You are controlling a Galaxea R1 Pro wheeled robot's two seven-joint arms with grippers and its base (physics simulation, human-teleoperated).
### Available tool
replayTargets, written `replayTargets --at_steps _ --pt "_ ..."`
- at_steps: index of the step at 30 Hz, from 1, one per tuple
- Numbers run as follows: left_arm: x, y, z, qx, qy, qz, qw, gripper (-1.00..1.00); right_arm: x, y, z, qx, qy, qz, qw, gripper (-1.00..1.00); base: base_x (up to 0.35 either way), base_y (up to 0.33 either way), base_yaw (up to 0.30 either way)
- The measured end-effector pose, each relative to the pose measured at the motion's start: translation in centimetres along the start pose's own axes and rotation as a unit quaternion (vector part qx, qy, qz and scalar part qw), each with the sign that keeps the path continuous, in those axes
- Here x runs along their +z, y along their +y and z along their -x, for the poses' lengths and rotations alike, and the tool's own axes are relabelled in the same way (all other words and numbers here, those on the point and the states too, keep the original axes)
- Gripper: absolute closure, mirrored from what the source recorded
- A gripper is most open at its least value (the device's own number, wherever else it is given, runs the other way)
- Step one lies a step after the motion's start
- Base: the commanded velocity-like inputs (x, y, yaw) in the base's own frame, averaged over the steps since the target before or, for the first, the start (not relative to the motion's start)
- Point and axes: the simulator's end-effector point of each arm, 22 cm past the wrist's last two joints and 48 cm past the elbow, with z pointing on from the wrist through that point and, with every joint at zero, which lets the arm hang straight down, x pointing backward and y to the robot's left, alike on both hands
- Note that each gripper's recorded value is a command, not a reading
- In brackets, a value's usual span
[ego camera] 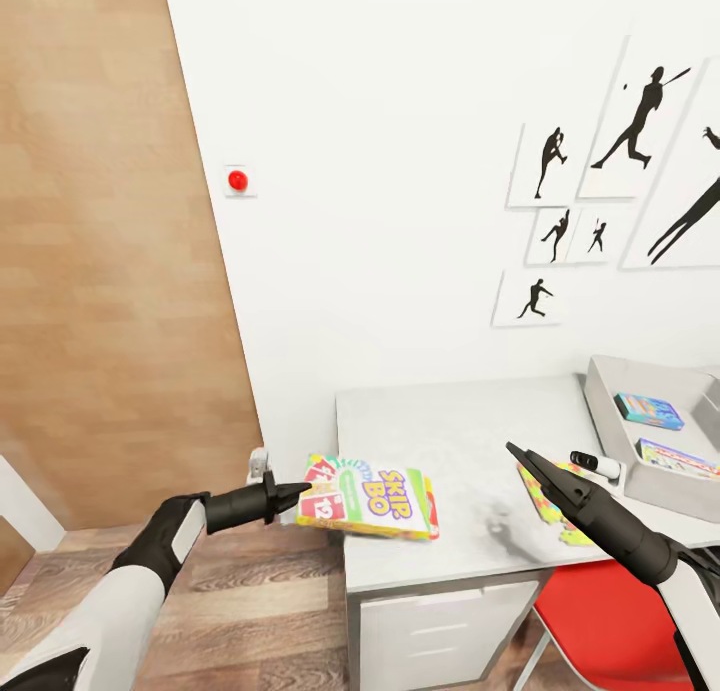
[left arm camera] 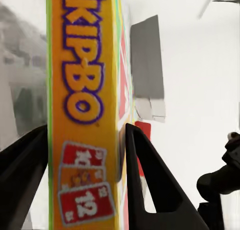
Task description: Put all the toys in the child's room - the three board games (two on the bed and one on the table), the two jigsaw puzzles on the table, and the tennis ball on the table - inside the toy box on the table in the child's room.
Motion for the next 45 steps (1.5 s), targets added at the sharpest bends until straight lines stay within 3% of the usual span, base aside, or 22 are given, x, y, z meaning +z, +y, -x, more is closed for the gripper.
replayTargets --at_steps 3,9,13,18,45 --pt "-1.4 -2.5 2.0 0.022 -0.005 -0.003 0.9998 1.0 0.1 0.1 0.2 0.0 0.0 -0.003 1.0 -1.0 0.0 0.0 0.0" --pt "-7.8 -5.8 5.1 0.063 -0.009 -0.029 0.9976 1.0 0.3 0.6 0.7 -0.001 0.0 -0.005 1.0 -1.0 0.0 0.0 0.0" --pt "-11.3 -7.2 5.7 0.082 0.002 -0.041 0.9958 1.0 0.4 1.0 1.0 0.0 -0.001 -0.005 1.0 -1.0 0.0 0.0 0.0" --pt "-15.8 -7.6 7.3 0.095 -0.008 -0.023 0.9951 1.0 0.6 1.4 1.2 0.0 -0.001 -0.006 1.0 -1.0 0.0 0.0 0.0" --pt "-17.0 -12.4 7.0 0.108 -0.008 -0.043 0.9932 1.0 0.7 4.9 4.2 -0.009 -0.016 -0.001 0.9998 -1.0 -0.044 0.0 -0.17"
